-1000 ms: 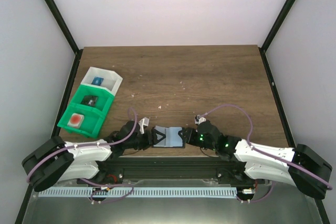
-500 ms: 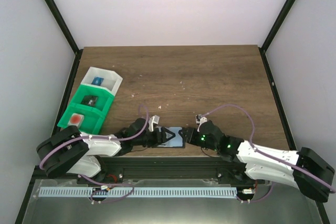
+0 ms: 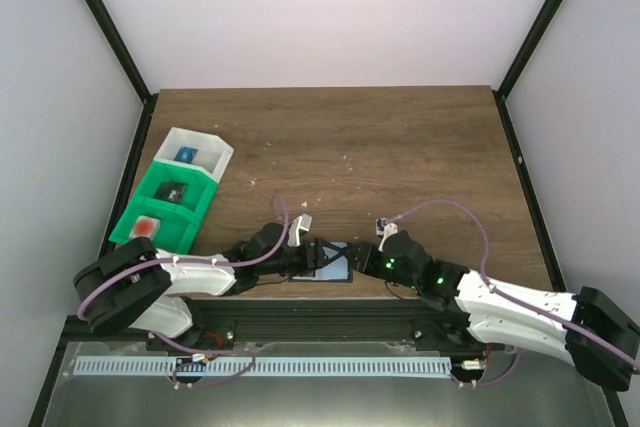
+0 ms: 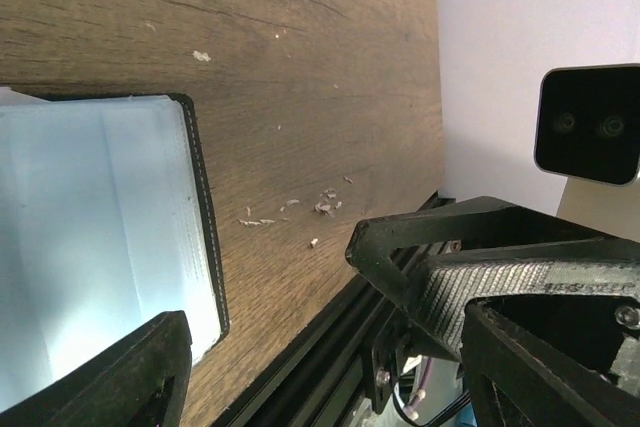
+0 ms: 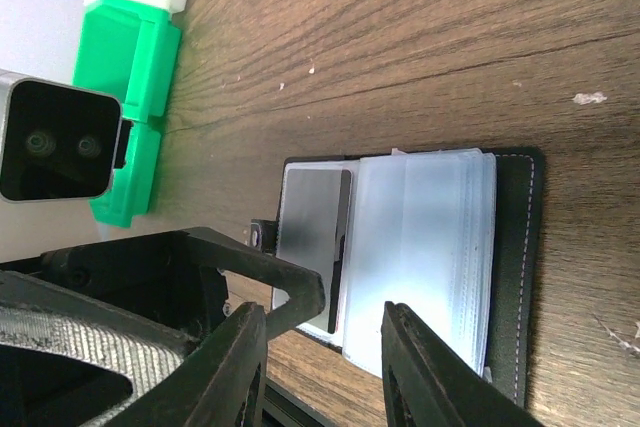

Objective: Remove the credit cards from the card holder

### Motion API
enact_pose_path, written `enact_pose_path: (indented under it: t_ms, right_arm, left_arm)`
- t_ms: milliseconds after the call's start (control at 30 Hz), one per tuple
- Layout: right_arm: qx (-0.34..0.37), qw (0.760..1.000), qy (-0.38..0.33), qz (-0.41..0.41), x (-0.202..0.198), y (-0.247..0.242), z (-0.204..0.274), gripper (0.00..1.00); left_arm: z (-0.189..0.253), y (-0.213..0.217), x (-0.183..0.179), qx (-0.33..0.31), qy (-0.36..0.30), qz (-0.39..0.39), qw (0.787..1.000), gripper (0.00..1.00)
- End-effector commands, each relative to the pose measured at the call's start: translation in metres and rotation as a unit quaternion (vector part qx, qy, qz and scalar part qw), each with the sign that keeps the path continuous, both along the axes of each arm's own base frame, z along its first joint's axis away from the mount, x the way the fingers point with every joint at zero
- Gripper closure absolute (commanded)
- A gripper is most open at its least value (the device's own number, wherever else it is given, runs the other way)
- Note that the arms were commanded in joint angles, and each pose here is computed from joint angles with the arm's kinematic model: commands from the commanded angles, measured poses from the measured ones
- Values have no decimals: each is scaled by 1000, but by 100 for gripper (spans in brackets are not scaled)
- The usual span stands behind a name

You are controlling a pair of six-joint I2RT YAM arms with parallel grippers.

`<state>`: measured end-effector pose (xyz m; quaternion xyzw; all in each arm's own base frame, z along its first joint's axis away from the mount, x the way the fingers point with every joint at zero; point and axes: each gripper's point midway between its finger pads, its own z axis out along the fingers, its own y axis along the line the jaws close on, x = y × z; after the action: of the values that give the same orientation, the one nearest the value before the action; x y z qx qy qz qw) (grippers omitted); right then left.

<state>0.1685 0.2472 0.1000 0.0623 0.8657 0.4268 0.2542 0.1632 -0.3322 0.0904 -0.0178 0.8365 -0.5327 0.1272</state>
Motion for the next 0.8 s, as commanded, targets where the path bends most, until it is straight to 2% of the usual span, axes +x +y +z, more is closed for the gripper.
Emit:
enact_pose_path:
  t_ms: [0, 100, 167, 333, 500, 767]
  right_arm:
    - [0, 1000, -5, 6, 0, 5, 1, 66]
    - [1, 1000, 0, 20, -1, 11, 0, 67]
    - [1, 1000, 3, 30, -2, 17, -1, 67]
    - [-6, 998, 9, 62, -2, 34, -3, 71]
    - [-11, 995, 25, 95, -2, 55, -9, 73]
    - [-11, 990, 47, 131, -1, 83, -18, 75]
  left_arm:
    - [4, 9, 4, 6, -14, 24, 1000, 24]
    - [-5, 23, 8, 43, -14, 40, 998, 26]
    - [-9, 33, 11, 63, -17, 50, 997, 34]
    - [-19, 63, 15, 66, -5, 80, 995, 73]
    - [-31, 78, 9, 102, -4, 73, 992, 99]
    - [-45, 100, -1, 135, -3, 82, 987, 100]
